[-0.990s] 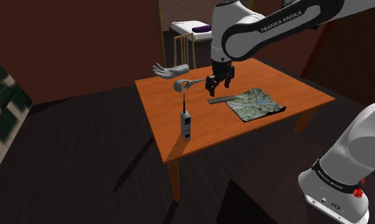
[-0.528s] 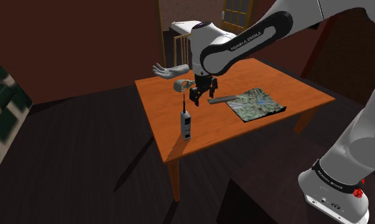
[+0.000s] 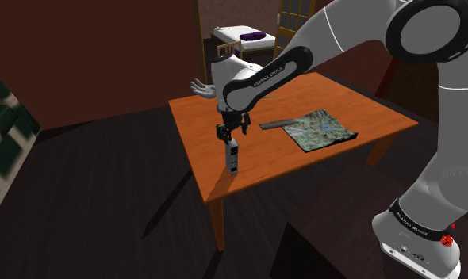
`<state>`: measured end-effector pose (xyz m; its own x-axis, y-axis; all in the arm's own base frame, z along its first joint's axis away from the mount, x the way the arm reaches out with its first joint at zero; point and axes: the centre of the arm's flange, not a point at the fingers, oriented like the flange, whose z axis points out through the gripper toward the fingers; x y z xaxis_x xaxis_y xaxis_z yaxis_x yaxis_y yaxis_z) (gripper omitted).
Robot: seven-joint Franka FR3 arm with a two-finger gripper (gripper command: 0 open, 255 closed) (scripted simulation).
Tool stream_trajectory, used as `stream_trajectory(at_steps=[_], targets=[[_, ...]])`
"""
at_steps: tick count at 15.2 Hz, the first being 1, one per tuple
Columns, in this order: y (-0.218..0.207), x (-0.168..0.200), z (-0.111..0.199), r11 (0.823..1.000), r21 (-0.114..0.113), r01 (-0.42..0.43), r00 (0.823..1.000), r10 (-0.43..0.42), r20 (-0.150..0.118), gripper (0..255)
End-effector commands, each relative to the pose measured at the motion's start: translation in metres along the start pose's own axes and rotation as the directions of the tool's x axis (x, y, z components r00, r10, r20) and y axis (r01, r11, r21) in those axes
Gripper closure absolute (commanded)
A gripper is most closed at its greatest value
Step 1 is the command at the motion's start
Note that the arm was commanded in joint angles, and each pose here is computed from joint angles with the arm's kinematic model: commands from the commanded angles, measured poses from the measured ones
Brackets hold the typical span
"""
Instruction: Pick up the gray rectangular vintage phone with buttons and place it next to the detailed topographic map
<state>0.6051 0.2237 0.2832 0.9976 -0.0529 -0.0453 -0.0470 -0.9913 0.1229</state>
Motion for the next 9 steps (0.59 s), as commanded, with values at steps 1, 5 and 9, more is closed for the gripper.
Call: stream_trajectory(at_steps=[1, 5, 9], targets=[[-0.013, 0.012, 0.014, 1.000, -0.002, -0.004, 1.000, 0.004, 0.008, 0], [-0.013, 0.012, 0.035, 1.000, -0.002, -0.004, 1.000, 0.004, 0.008, 0], [-0.013, 0.012, 0.054, 1.000, -0.002, -0.004, 1.000, 0.004, 0.008, 0]])
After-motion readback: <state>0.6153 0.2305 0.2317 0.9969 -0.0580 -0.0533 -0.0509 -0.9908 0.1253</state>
